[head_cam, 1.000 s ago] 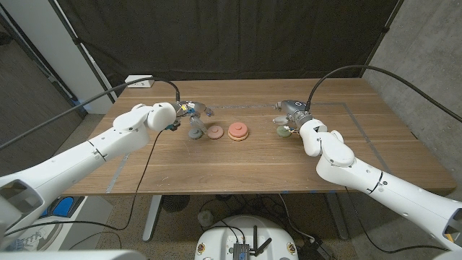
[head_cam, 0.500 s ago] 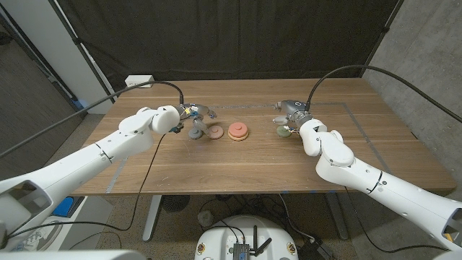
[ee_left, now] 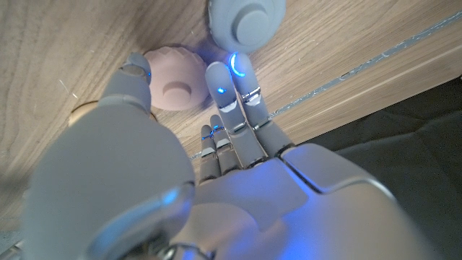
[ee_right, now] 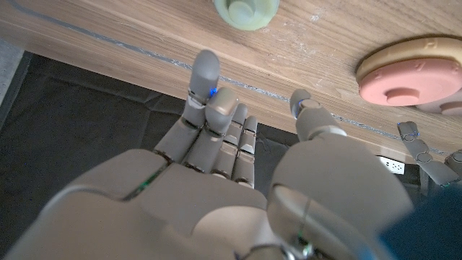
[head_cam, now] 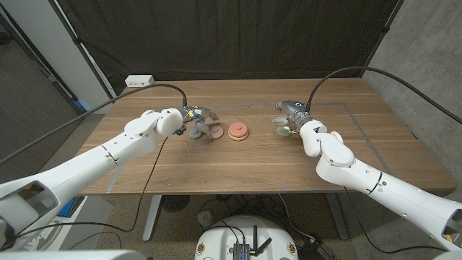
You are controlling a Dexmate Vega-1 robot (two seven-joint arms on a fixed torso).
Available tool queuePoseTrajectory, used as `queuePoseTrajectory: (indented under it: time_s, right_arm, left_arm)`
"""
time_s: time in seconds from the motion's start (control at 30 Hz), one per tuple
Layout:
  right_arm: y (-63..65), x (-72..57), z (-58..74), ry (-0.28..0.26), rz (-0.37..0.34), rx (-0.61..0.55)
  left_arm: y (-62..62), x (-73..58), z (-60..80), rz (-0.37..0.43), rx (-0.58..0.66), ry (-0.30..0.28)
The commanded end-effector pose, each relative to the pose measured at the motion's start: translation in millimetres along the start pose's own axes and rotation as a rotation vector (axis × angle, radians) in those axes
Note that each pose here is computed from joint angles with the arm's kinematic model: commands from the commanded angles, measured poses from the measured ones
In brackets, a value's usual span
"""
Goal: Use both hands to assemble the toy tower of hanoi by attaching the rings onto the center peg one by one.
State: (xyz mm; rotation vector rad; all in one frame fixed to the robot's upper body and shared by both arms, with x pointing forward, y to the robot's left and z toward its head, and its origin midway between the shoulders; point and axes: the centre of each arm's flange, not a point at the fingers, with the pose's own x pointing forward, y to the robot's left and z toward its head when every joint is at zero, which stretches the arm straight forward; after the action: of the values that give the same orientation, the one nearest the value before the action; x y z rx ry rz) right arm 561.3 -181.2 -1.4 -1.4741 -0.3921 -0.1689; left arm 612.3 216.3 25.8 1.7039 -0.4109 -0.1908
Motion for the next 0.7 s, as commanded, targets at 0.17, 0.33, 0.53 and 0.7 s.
queuePoseTrajectory:
  time_s: [0.17, 0.33, 0.53, 0.7]
  right_arm:
    - [0.1, 1.8, -2.2, 0.009, -0.001, 0.002]
    - [0.4, 2.0, -2.2, 0.012, 0.000, 0.004]
    - [1.9, 2.6, -1.4, 0.012, 0.002, 0.006]
    - [2.2, 2.9, -0.9, 0.012, 0.002, 0.006]
  left_arm:
    - [-8.8, 6.1, 2.3, 0.006, 0.001, 0.001]
    - [-12.1, 8.1, 1.9, -0.001, -0.008, -0.004]
    - [-17.4, 11.1, 2.4, -0.014, -0.008, -0.008]
    - [-18.9, 12.3, 2.5, -0.018, -0.009, -0.009]
